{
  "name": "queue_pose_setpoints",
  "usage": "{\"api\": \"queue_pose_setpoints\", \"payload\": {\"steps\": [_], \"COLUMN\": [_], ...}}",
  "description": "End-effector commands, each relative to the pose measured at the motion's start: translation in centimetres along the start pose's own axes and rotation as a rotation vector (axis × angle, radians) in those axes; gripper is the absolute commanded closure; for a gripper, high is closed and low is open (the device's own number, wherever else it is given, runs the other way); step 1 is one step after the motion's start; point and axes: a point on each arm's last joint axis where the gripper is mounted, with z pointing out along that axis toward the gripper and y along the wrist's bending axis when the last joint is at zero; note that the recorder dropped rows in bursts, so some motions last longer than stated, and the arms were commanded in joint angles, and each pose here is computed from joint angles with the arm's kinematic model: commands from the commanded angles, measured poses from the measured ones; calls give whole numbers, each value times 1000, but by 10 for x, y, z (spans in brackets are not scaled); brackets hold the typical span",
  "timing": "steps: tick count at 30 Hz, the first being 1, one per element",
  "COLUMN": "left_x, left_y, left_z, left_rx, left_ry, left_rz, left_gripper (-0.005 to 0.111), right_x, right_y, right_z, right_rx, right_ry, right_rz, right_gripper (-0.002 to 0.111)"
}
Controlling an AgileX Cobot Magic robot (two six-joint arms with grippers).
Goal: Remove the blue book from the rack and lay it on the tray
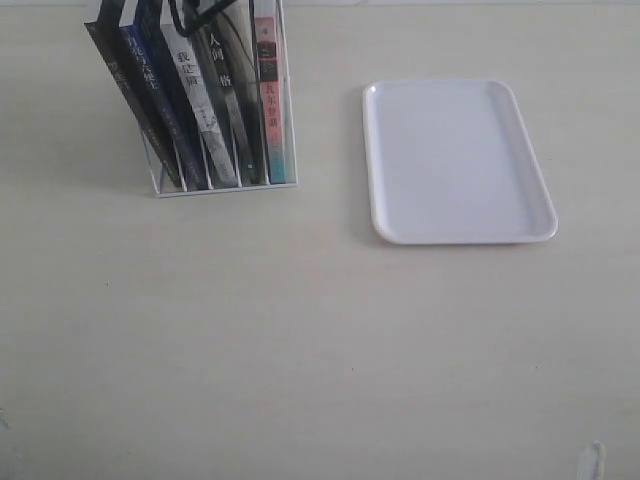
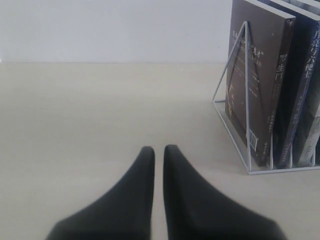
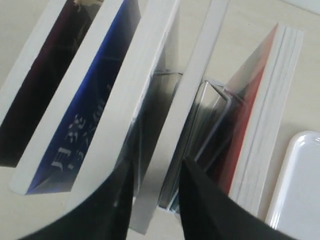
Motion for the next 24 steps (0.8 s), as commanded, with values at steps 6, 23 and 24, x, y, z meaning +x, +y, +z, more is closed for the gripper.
{"api": "queue_pose_setpoints", "payload": {"steps": [6, 23, 24], "left_x": [1, 1, 1], "left_y": [0, 0, 0], "left_z": [0, 0, 0], "left_rx": [8, 8, 8], "left_ry": [-4, -4, -4], "left_rz": [6, 6, 6], "left_gripper": [101, 101, 101], "right_x": [10, -2, -5], "right_y": [0, -3, -4], "right_z": [25, -1, -8], "right_rx": [45, 23, 17], "right_ry": [68, -14, -33], "right_rz": [7, -1, 1], "right_gripper": [79, 108, 108]}}
